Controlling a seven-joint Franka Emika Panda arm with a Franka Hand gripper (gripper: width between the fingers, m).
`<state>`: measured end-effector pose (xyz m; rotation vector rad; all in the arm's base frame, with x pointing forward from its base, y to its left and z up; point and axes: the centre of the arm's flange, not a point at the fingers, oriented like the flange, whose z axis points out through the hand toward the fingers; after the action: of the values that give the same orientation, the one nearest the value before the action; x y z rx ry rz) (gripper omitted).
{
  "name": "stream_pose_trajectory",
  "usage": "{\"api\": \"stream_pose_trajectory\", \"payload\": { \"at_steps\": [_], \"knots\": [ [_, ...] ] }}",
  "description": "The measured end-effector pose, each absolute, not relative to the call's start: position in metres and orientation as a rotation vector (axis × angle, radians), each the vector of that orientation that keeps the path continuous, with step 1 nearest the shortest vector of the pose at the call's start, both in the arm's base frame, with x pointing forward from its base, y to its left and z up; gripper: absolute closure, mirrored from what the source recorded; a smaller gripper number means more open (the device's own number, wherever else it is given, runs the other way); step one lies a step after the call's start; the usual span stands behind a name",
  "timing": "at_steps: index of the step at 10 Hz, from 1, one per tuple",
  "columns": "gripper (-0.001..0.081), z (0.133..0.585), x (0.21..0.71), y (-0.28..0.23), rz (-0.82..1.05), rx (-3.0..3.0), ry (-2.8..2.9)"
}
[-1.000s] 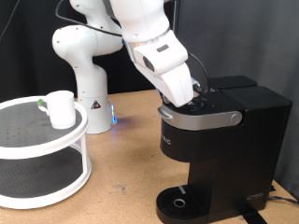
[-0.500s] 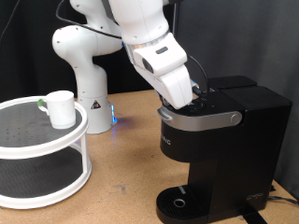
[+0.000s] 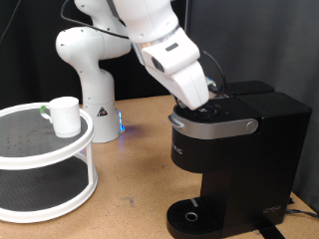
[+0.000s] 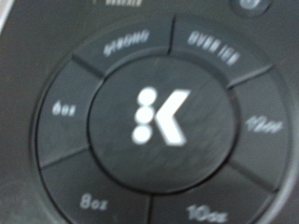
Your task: Make a cup of coffee with the keurig machine
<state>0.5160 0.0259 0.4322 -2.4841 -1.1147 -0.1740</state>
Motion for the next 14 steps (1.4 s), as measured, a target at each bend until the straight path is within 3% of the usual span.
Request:
{"api": "stream_pose_trajectory", "payload": {
  "at_steps": [6,10,14],
  "knots": [
    [0.0805,0.483,0.517,0.02,-0.255,-2.445,-1.105],
    [0.0805,0.471,0.522,0.014,-0.419,-2.582,-0.878],
    [0.0805,0.471,0.485,0.006,-0.49,-2.516,-0.797]
  ]
}}
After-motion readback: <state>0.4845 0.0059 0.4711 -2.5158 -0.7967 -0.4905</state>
